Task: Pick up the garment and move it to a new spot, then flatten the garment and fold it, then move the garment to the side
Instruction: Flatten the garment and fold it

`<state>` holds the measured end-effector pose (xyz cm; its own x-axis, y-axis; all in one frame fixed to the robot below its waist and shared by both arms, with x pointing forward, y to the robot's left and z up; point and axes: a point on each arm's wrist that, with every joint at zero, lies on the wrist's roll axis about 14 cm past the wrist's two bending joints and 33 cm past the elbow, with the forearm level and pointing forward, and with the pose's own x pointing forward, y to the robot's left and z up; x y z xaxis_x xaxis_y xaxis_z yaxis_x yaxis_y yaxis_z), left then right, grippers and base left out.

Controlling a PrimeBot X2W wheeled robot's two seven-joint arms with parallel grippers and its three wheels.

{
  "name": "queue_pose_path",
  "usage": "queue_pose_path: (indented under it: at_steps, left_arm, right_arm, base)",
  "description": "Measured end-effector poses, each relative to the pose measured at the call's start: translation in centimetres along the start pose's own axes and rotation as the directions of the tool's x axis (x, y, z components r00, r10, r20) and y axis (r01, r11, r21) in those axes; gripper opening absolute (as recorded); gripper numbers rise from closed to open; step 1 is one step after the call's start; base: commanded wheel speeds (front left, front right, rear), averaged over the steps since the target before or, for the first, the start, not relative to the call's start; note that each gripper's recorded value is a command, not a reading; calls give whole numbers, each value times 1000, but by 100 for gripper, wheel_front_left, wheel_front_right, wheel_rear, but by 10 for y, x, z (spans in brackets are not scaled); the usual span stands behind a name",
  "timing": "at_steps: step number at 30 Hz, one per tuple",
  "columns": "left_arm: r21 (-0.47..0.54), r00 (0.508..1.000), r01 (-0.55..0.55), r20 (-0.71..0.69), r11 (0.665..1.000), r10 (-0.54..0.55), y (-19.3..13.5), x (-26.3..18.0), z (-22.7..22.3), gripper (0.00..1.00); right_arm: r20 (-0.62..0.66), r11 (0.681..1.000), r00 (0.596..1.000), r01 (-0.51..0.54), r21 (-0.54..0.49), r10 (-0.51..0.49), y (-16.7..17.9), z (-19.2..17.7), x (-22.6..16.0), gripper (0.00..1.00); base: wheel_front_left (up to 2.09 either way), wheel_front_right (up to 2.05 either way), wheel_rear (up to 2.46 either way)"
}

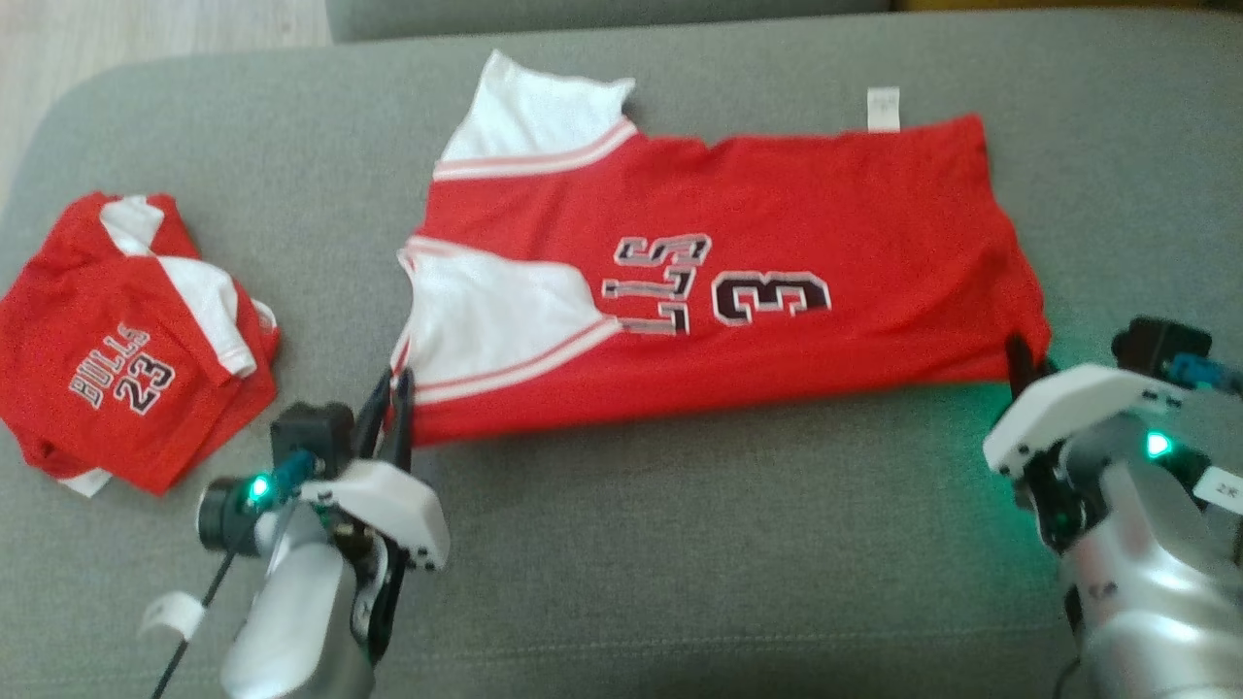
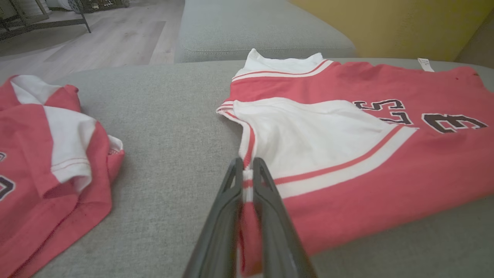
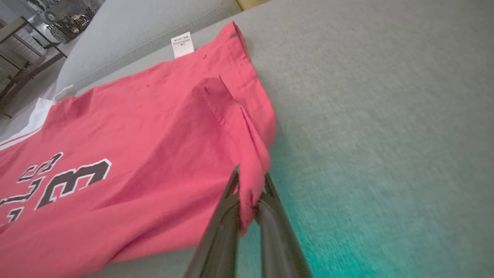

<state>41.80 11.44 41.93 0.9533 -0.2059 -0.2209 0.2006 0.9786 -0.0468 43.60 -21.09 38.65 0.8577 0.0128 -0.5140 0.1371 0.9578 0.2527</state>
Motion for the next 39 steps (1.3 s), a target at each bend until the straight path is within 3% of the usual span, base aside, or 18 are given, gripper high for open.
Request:
queue_pose_path:
  at_steps: [10, 21, 22, 23, 24, 25, 26, 30, 33, 35, 39]
  left_arm:
    - [4, 995, 78, -68, 997, -77, -21, -34, -21, 0]
    - [-25, 988, 98, -120, 995, -100, -32, -58, -36, 0]
    - [-26, 988, 92, -122, 995, -95, -31, -58, -36, 0]
    - [-25, 988, 91, -122, 996, -93, -31, -57, -36, 29]
    - [-22, 989, 83, -123, 996, -85, -30, -57, -36, 62]
    - [-20, 990, 72, -124, 997, -74, -29, -57, -36, 96]
    - [-20, 990, 63, -126, 998, -65, -27, -57, -36, 100]
    - [-56, 997, 12, -77, 998, -16, -18, -58, -26, 100]
    - [-98, 998, -26, 50, 995, 31, -6, -52, 6, 100]
    - [-113, 990, -28, 133, 993, 43, -2, -49, 31, 100]
    - [-141, 961, -34, 267, 989, 71, 7, -46, 74, 100]
  right_arm:
    - [-133, 1000, 991, 15, 4, -14, -25, -31, -39, 0]
    - [-157, 1000, 988, 3, 1, -3, -33, -53, -71, 0]
    - [-155, 1000, 988, 2, 9, -1, -32, -54, -73, 9]
    - [-147, 1000, 989, 5, 13, -3, -32, -53, -74, 82]
    - [-139, 1000, 990, 10, 18, -8, -33, -52, -74, 100]
    - [-132, 1000, 991, 17, 24, -13, -35, -51, -75, 100]
    - [-122, 1000, 992, 23, 22, -20, -37, -48, -76, 100]
    - [-12, 999, 999, 32, 5, -32, -39, -22, -78, 100]
    - [135, 1000, 991, 10, 0, -10, -29, 12, -80, 100]
    - [243, 997, 970, -6, -74, 23, -18, 37, -84, 100]
    - [428, 990, 897, -65, -123, 112, 9, 76, -94, 100]
  base:
    - [0, 0, 0]
    - [0, 0, 0]
    - [0, 0, 0]
    - [0, 0, 0]
    - [0, 0, 0]
    - [0, 0, 0]
    - [0, 0, 0]
    - [0, 0, 0]
    - [0, 0, 0]
    - [0, 0, 0]
    - [0, 0, 0]
